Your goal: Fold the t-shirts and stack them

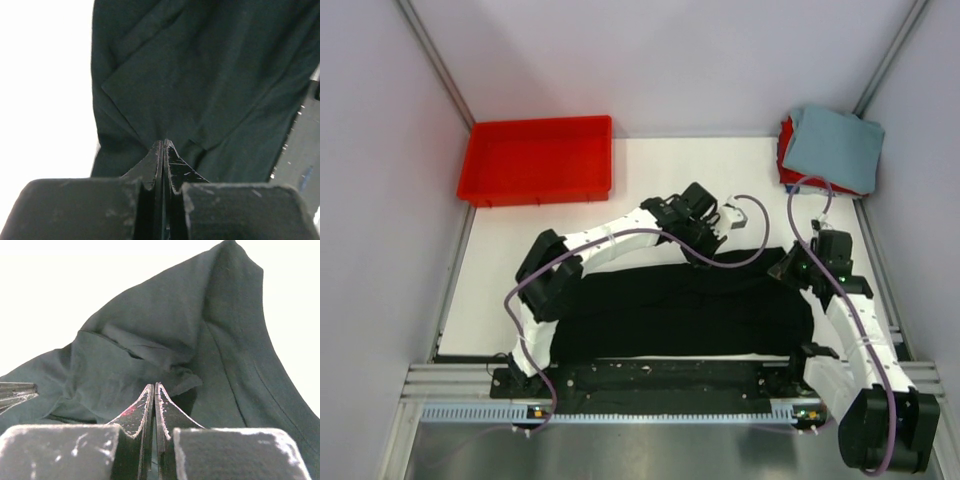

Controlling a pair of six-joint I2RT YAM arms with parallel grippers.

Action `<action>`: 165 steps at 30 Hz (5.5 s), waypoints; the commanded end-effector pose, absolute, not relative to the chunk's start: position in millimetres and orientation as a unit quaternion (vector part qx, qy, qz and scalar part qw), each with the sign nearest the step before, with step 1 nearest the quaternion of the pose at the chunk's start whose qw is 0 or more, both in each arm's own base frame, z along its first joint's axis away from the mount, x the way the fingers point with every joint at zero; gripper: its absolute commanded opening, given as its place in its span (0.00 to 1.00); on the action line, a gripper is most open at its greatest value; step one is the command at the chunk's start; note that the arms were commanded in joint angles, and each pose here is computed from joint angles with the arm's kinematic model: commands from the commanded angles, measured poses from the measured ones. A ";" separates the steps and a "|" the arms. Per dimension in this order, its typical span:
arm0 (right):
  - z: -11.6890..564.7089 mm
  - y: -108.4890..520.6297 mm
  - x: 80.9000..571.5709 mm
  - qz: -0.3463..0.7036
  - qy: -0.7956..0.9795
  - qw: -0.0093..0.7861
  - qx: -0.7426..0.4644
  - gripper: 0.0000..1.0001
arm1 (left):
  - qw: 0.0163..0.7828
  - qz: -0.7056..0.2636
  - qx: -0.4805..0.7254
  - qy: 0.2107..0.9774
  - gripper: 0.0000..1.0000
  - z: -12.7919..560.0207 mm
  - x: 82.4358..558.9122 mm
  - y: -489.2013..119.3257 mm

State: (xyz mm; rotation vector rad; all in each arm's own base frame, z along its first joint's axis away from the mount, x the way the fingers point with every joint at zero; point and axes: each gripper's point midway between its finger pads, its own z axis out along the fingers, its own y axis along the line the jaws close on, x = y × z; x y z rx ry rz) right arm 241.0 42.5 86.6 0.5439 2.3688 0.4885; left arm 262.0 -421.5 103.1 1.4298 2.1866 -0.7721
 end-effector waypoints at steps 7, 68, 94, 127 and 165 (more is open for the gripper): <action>105.7 53.2 256.8 0.224 0.893 0.357 0.160 0.00 | 0.210 -0.319 0.485 0.787 0.31 109.3 276.3 -442.3; 91.0 50.9 251.1 0.216 0.901 0.322 0.197 0.00 | 0.215 -0.352 0.480 0.774 0.00 113.2 275.8 -425.2; 62.4 33.4 300.1 0.144 0.926 0.324 0.126 0.03 | 0.244 -0.233 0.422 0.842 0.00 54.8 310.2 -381.0; 20.3 23.6 265.5 0.158 0.918 0.241 0.274 0.00 | 0.149 -0.251 0.498 0.817 0.36 21.4 234.2 -373.3; 113.0 140.4 577.0 0.205 0.923 0.306 0.114 0.03 | 0.194 -0.015 0.324 0.926 0.41 49.8 245.3 -20.8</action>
